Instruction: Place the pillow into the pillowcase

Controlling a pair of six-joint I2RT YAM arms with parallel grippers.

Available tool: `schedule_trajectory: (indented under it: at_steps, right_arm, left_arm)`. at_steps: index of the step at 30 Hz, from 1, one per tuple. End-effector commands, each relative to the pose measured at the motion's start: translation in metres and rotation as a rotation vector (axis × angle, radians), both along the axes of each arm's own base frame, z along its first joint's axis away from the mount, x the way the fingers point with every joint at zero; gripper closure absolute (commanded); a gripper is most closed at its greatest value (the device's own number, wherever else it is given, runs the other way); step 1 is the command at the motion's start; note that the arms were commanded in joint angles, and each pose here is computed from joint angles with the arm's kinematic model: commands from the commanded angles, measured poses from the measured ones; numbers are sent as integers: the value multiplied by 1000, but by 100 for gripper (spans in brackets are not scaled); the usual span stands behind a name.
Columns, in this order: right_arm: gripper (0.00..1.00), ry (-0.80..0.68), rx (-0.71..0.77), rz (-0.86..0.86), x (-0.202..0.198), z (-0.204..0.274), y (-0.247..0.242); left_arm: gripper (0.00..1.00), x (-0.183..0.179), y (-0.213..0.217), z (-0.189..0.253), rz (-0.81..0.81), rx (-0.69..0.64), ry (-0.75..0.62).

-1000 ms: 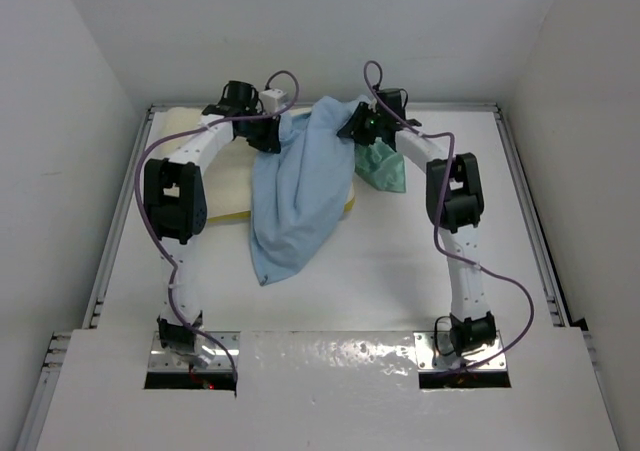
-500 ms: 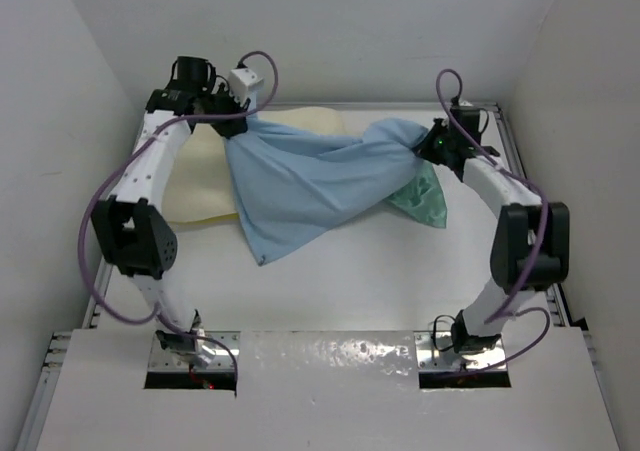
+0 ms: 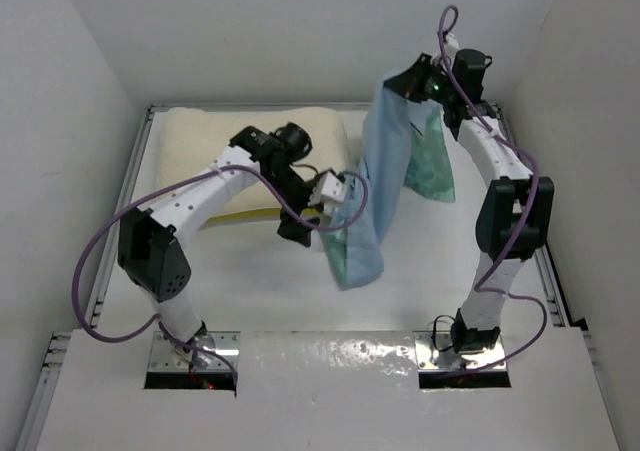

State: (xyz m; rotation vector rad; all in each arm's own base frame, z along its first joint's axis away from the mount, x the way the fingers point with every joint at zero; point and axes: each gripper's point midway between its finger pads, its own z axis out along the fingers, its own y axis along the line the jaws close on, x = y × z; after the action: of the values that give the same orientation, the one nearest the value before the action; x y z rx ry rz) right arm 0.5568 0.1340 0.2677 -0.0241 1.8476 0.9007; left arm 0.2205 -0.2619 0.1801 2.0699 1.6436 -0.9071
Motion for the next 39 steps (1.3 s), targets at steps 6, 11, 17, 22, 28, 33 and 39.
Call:
schedule_trajectory:
  at_steps: [6,11,17,22,28,33,39]
  right_arm:
    - [100,-116,139,618,-125,38,52]
    - [100,25,-267,635,-182,-8,23]
    - [100,272,-353,654,-246,-63,2]
    - [100,320,-387,615,-256,-90,-3]
    - [100,303,-487,629,-278,-101,0]
    - [100,316,-468,622,-288,-106,1]
    - [100,289,-463,597,-276,-105,5]
  left_arm:
    - [0,158,32,99,602,-315,-184]
    - [5,219,46,102,789,-312,-302]
    - [23,246,3,91,598,-357,-408]
    - [2,255,-47,56,547,-385,-411]
    - [0,252,-117,33,477,-535,-197]
    - [1,185,-143,-5,113,-525,-70]
    - [6,183,-124,-53,44,-387,-165]
